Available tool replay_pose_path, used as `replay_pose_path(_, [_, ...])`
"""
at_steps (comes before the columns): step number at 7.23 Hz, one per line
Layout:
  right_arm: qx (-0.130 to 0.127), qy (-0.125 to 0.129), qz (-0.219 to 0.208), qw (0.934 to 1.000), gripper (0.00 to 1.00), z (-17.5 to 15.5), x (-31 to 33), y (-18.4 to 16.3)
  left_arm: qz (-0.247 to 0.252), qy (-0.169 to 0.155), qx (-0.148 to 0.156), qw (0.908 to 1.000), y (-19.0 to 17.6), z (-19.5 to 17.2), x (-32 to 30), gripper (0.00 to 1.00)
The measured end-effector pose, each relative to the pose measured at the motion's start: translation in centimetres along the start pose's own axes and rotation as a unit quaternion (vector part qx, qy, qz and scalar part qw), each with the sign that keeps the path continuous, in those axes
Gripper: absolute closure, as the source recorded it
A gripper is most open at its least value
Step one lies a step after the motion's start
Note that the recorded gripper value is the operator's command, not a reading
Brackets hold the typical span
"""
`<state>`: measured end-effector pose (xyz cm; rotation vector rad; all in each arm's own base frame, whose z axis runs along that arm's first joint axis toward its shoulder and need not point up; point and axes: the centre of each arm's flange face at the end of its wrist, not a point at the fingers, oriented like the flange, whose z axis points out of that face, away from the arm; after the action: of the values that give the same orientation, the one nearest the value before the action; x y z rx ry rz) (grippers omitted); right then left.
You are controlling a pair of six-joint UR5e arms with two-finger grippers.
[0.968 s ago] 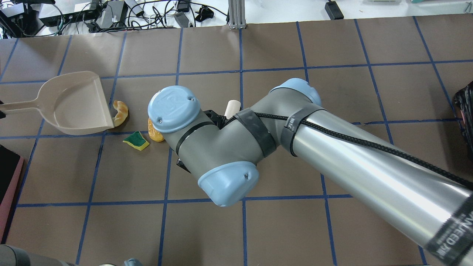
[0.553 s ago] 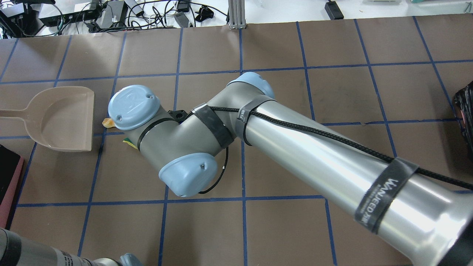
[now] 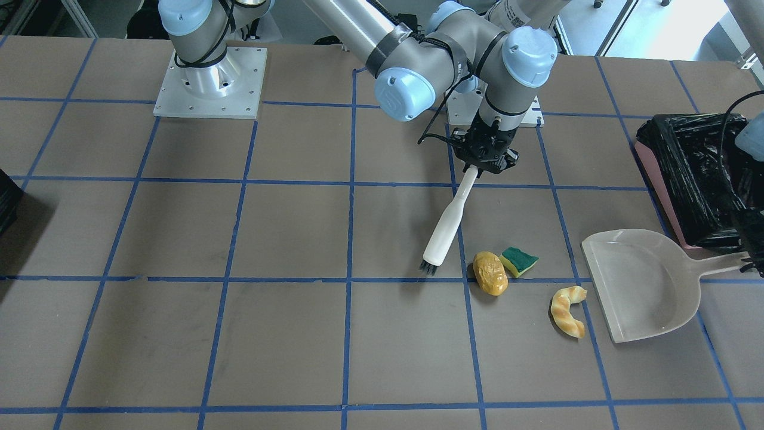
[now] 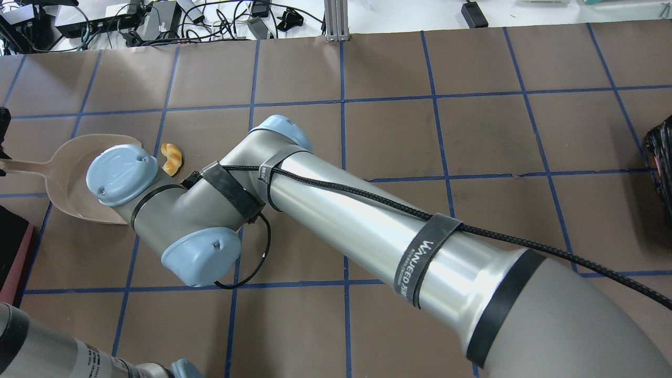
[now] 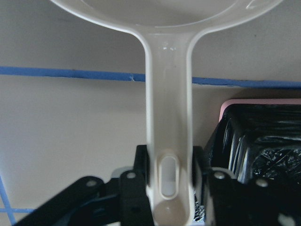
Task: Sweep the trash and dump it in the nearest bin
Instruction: 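Sweep the bread and sponge into the dustpan with the right-held brush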
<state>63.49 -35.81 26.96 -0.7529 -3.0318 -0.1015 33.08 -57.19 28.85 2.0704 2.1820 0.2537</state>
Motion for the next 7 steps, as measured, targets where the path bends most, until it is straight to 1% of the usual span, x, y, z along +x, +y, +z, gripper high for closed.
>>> replay_pose_path(2, [-0.015, -0.007, 0.052, 0.9985, 1.00, 1.3, -2.3, 1.7, 0.006, 0.002, 0.004, 1.0000, -0.8, 1.6, -0.8, 1.00])
replay_pose_path(3, [-0.019, -0.013, 0.067, 0.9975, 1.00, 1.2, -3.1, 2.9, 0.013, 0.001, 0.005, 0.9999, -1.4, 2.2, -1.3, 1.00])
replay_pose_path(6, [-0.036, -0.027, 0.081, 0.9957, 1.00, 1.0, -4.5, 7.3, 0.028, -0.003, 0.003, 0.9996, -3.1, 2.5, -2.3, 1.00])
replay_pose_path(7, [-0.038, -0.030, 0.081, 0.9955, 1.00, 1.4, -4.9, 7.9, 0.030, -0.003, 0.004, 0.9995, -3.2, 2.7, -2.4, 1.00])
